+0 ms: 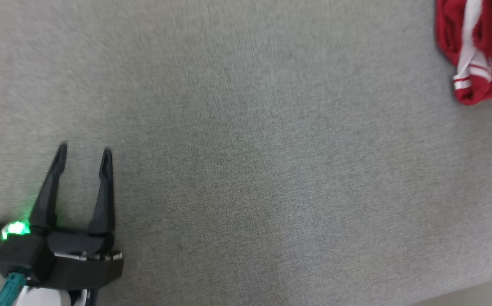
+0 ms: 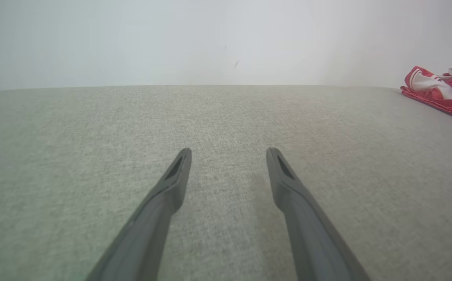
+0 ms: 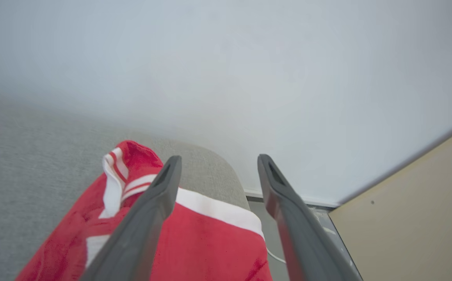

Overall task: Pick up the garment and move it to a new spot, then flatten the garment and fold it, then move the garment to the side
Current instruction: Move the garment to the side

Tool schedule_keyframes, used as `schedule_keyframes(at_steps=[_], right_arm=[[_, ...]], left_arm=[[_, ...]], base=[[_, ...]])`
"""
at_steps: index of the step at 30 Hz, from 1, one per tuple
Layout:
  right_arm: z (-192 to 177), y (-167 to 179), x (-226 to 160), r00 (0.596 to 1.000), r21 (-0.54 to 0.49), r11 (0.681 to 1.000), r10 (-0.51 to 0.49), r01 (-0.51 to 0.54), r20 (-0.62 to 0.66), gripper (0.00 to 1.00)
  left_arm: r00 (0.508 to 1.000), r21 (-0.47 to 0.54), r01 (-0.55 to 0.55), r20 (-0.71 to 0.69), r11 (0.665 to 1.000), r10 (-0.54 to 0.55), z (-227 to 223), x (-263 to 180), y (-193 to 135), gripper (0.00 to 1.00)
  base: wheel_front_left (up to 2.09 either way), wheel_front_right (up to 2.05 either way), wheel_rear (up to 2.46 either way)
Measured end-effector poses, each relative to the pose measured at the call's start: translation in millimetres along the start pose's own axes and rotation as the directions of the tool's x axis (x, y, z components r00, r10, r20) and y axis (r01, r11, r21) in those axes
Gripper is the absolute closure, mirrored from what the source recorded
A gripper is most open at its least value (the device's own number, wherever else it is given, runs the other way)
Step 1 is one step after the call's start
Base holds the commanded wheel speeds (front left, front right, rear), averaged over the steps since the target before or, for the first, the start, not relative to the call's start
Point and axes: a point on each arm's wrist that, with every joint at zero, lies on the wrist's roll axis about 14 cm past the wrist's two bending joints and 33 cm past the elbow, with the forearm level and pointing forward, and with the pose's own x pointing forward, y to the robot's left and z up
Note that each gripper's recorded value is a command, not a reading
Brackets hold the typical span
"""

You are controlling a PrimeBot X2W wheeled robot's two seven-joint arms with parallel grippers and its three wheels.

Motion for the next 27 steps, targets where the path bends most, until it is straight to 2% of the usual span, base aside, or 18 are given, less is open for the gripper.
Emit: schedule_keyframes(at_steps=[5, 8, 17, 19, 27], right_arm=[[59, 35, -15, 0.978, 0.073, 0.993, 0.071, -0.087, 0.196, 0.0], [74, 57, -34, 0.958, 0.109, 0.984, 0.11, -0.143, 0.266, 0.0], [80, 111, -95, 0.921, 0.227, 0.938, 0.173, -0.263, 0.35, 0.0], [77, 127, -113, 0.914, 0.261, 0.919, 0.192, -0.295, 0.357, 0.0], [76, 158, -155, 0.896, 0.345, 0.867, 0.218, -0.36, 0.387, 0.0]], left_arm=[[0.998, -0.005, -0.054, -0.009, 0.999, 0.054, 11, -21, 5, 0.0], [0.997, 0.002, -0.081, 0.008, 0.997, 0.081, 24, -32, 8, 0.0], [0.985, 0.019, -0.149, 0.089, 0.989, 0.147, 68, -65, 12, 0.0], [0.98, 0.019, -0.173, 0.102, 0.985, 0.17, 77, -80, 13, 0.0], [0.962, 0.027, -0.24, 0.142, 0.97, 0.234, 96, -117, 21, 0.0]], base=[[0.0, 0.0, 0.0], [0.0, 0.0, 0.0], [0.0, 0.0, 0.0], [0.0, 0.0, 0.0], [0.0, 0.0, 0.0]])
